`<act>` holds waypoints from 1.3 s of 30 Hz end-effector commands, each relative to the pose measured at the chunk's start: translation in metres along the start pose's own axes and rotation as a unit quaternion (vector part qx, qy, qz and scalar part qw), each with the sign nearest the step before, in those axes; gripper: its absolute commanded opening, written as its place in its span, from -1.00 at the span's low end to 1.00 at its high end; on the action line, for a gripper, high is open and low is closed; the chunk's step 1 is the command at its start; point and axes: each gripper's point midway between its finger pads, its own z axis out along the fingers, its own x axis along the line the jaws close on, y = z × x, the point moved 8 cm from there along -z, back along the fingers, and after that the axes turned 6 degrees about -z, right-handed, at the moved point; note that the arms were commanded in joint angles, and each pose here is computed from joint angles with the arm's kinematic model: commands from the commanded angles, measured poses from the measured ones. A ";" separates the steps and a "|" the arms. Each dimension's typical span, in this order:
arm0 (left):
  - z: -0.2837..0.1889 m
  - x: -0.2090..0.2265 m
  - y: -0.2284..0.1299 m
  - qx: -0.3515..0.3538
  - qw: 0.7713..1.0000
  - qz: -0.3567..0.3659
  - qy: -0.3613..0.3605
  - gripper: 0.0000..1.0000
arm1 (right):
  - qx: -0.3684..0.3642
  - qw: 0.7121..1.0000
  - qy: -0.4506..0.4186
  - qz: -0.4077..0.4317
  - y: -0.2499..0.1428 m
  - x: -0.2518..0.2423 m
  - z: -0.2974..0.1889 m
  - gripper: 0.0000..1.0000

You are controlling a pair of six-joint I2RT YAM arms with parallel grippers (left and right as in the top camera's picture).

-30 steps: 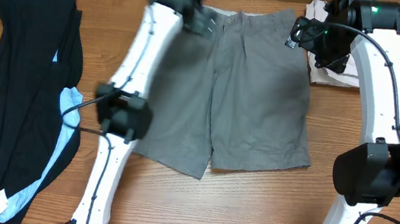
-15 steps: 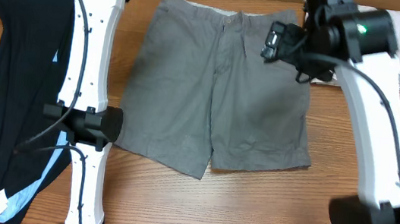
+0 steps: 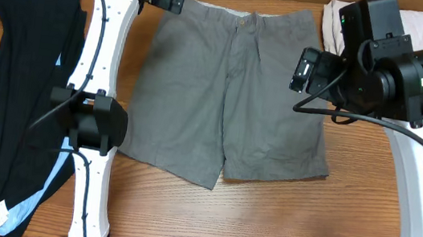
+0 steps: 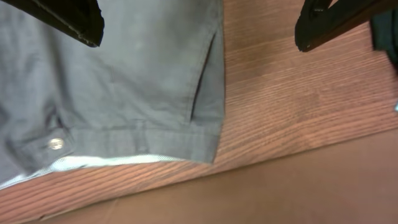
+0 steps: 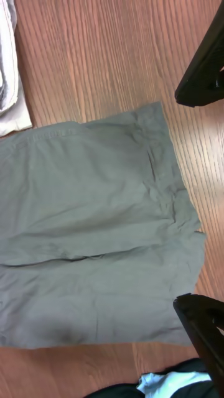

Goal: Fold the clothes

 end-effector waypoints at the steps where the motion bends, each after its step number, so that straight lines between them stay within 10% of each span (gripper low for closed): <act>1: 0.033 0.012 -0.013 0.022 1.000 0.005 -0.006 1.00 | -0.005 1.000 -0.005 -0.009 -0.004 -0.003 -0.003 1.00; 25: 0.147 0.009 -0.081 0.118 0.992 -0.003 -0.048 0.68 | 0.017 1.000 -0.018 -0.010 -0.003 0.002 0.064 1.00; 27: 0.152 0.010 -0.088 0.129 0.990 -0.004 -0.048 0.47 | 0.014 1.000 -0.018 -0.009 -0.002 0.002 0.064 1.00; 29: 0.152 0.013 -0.093 0.143 0.989 -0.019 -0.034 -0.30 | 0.012 1.000 -0.016 -0.009 -0.001 0.002 0.064 1.00; 31: 0.151 0.020 -0.096 0.153 0.987 -0.045 -0.004 -0.56 | 0.011 1.000 -0.016 -0.009 -0.001 0.002 0.064 1.00; 39: 0.132 0.065 -0.130 0.248 0.951 -0.141 0.124 -0.81 | 0.006 1.000 -0.013 -0.008 0.001 0.003 0.064 1.00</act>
